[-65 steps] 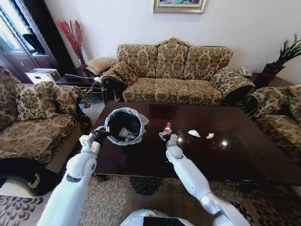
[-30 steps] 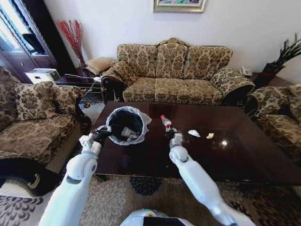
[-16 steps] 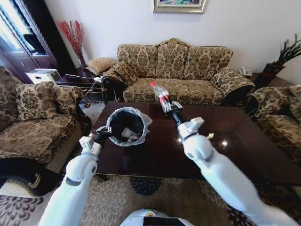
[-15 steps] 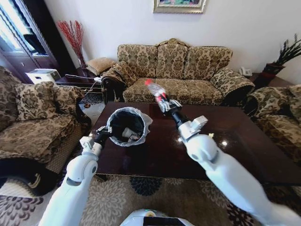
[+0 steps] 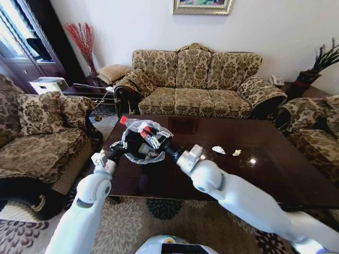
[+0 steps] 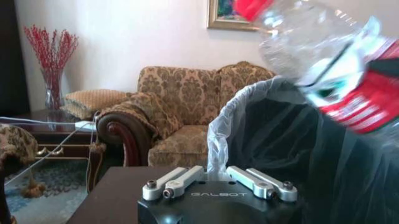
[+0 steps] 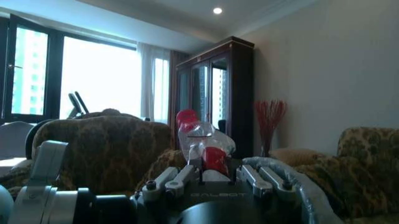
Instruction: Move to the front of the table and place the trash on the table into the trash bin.
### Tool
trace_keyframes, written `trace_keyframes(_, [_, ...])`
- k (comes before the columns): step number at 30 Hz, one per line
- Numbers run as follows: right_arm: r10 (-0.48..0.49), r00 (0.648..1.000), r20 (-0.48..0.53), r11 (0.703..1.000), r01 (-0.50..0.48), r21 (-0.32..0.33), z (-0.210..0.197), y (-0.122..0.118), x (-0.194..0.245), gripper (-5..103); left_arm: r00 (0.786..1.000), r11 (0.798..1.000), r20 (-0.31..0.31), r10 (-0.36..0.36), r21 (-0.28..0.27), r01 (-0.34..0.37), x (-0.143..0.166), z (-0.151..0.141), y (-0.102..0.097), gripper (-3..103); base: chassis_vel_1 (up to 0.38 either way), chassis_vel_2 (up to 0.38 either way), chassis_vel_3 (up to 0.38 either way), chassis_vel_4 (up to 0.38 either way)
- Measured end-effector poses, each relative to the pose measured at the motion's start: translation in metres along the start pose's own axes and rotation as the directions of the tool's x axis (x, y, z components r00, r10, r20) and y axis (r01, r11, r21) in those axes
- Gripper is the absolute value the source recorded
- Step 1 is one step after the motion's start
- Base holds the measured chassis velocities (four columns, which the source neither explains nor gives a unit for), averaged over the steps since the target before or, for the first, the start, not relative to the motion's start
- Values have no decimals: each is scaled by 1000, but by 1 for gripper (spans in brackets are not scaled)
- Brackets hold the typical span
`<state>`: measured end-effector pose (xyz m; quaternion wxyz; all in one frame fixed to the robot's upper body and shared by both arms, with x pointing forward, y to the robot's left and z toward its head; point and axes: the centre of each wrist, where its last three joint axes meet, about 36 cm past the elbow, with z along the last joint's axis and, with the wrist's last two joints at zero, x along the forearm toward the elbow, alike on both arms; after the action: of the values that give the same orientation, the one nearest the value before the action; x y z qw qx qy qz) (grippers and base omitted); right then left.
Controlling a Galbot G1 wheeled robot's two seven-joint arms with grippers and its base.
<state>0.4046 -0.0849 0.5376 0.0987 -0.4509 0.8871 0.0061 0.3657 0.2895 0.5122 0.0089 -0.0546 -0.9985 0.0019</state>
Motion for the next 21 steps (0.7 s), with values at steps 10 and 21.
trace_keyframes(10, [18,1000,6,1000,-18,20,-1,-3,-1,56,1000,1000,-3,5,-3,-5,0,-2,0,1,0,0,0,0])
trace_keyframes(21, [174,981,87,983,-179,51,-47,-34,15,94,1000,1000,-9,3,-1,-3,-1,0,1,1,0,0,0,0])
